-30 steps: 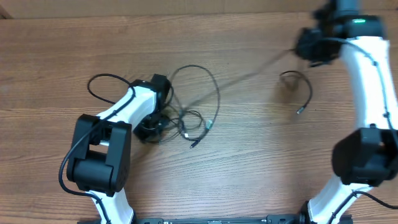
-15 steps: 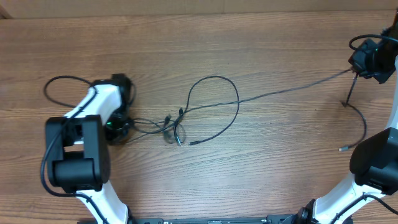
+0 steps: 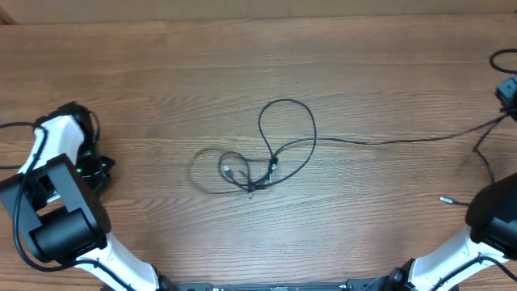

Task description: Untangle cables

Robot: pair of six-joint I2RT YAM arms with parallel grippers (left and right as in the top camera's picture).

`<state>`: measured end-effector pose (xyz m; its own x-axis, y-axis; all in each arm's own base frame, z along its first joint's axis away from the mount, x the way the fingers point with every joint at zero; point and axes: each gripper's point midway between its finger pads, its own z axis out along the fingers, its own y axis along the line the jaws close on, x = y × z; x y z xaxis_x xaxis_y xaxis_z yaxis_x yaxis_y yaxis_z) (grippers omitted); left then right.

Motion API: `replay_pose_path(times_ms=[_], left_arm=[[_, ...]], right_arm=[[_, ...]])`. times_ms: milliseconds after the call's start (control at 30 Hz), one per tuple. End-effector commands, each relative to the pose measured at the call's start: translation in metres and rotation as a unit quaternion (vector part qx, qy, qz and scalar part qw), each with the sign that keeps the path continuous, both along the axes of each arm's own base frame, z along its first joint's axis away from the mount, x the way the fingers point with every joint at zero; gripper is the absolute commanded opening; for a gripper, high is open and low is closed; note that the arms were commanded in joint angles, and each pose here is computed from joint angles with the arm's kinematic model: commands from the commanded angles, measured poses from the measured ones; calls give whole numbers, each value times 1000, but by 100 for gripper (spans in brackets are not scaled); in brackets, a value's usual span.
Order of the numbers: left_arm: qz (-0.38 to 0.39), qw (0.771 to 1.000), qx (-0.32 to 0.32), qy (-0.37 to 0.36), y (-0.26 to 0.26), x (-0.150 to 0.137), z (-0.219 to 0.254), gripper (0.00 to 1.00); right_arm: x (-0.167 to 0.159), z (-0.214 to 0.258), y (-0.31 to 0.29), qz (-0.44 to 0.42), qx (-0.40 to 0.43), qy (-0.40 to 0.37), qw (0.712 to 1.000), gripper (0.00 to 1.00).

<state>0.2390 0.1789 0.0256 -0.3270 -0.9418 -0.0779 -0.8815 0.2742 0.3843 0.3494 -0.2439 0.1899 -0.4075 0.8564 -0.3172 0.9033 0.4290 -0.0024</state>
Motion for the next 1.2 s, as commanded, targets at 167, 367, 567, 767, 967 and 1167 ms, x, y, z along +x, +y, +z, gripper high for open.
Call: replay_pose_path(times_ms=[167,367,567,767,967,1167], left_arm=[[-172,904,-318,-228,-95,83,-2,4],[-272,726,-498,-388,-212,138,56,83],[-352,787,-425,-277,-260,130,22,100],[-427,799,-350,-237,-298,140,25,100],[-437,839,-269,-183,-324,125,17,88],[-418,875,-201,-137,-340,99,9,98]], right_arm=[[23,22,26,58,74,-90,992,4],[43,18,59,111,80,-89,987,4],[60,7,87,175,73,-77,979,8],[64,-4,100,196,80,-60,976,10],[64,-4,100,196,80,-60,975,10],[64,-4,100,196,80,-61,975,11]])
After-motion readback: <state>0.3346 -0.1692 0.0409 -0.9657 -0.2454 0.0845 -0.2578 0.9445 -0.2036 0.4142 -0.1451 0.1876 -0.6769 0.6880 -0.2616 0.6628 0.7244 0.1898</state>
